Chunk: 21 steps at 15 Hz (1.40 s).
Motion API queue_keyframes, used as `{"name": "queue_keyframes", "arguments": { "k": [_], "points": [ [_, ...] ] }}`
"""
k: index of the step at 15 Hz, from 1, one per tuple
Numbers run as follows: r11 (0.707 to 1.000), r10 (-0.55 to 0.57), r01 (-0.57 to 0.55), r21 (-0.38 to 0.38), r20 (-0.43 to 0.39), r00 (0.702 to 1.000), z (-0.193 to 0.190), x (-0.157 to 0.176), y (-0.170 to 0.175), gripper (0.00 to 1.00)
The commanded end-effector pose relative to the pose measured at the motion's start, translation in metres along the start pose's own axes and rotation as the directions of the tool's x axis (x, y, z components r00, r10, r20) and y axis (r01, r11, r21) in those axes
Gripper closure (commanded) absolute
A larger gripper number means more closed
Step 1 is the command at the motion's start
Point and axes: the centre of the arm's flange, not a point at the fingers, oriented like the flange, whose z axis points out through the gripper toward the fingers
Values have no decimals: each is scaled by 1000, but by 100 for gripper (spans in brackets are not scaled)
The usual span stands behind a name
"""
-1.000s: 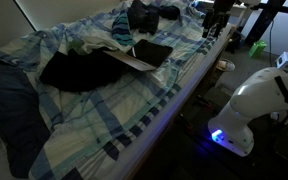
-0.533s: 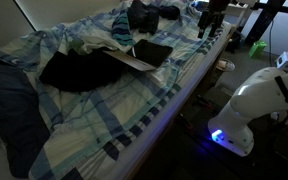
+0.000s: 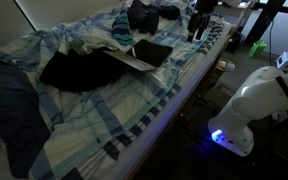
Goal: Close the iPad on the bed.
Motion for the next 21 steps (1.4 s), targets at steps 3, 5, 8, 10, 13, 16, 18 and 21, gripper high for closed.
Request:
{"name": "queue_keyframes", "arguments": {
  "k": [3,5,8,10,13,16,18,21],
  "points": [
    [986,-160,161,48,-24,987,29,14,-34,0],
    [974,-219,220,59,-15,976,41,12,-45,0],
    [958,-277,277,72,-9,961,53,14,-59,0],
    [952,-297,296,71,-3,955,60,14,-69,0],
    [957,-285,283,64,27,958,56,16,-67,0],
    [953,-298,296,64,27,954,56,16,-67,0],
    [953,-299,297,63,26,954,56,16,-67,0],
    [956,-289,288,52,18,957,61,17,-72,0]
  ]
}}
